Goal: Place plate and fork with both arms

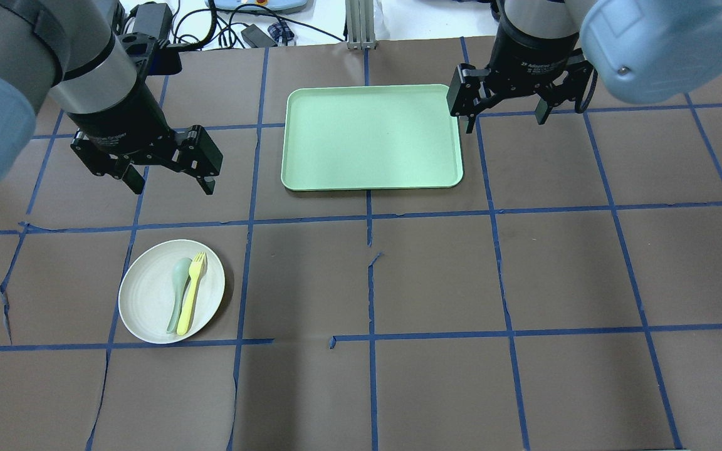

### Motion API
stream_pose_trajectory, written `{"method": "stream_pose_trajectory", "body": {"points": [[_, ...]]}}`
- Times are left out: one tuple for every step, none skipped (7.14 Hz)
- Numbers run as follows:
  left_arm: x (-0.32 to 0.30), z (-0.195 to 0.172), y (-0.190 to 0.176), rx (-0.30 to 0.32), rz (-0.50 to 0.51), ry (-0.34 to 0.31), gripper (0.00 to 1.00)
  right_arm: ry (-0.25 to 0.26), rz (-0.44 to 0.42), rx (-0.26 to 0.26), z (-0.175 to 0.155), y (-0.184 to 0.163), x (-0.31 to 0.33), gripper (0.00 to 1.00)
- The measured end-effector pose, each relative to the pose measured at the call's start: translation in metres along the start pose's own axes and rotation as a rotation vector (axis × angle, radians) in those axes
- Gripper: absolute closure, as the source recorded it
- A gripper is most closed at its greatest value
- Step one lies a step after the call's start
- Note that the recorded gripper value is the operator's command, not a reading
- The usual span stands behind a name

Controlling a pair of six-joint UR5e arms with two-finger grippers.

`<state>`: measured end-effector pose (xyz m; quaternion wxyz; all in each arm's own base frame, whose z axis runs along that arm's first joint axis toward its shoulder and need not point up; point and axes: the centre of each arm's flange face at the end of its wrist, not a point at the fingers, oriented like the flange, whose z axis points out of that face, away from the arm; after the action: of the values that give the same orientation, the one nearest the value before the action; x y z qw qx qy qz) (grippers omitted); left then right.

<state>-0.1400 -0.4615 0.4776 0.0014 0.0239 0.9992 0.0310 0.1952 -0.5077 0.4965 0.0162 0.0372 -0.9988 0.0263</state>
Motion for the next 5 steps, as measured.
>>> {"method": "stream_pose_trajectory", "body": {"points": [[0.0, 0.0007, -0.0003, -0.001, 0.0, 0.0, 0.0, 0.0, 0.0, 0.0, 0.0, 0.0, 0.0, 0.0], [0.0, 0.0016, -0.0012, -0.003, 0.001, 0.0, 0.0, 0.0, 0.0, 0.0, 0.0, 0.0, 0.0, 0.0], [0.0, 0.0032, -0.0019, -0.007, 0.001, 0.001, 0.0, 0.0, 0.0, 0.0, 0.0, 0.0, 0.0, 0.0], [0.0001, 0.0054, -0.0025, -0.011, 0.001, 0.001, 0.0, 0.0, 0.0, 0.0, 0.0, 0.0, 0.0, 0.0], [0.0001, 0.0071, -0.0027, -0.014, 0.001, 0.002, 0.0, 0.0, 0.0, 0.0, 0.0, 0.0, 0.0, 0.0]]}}
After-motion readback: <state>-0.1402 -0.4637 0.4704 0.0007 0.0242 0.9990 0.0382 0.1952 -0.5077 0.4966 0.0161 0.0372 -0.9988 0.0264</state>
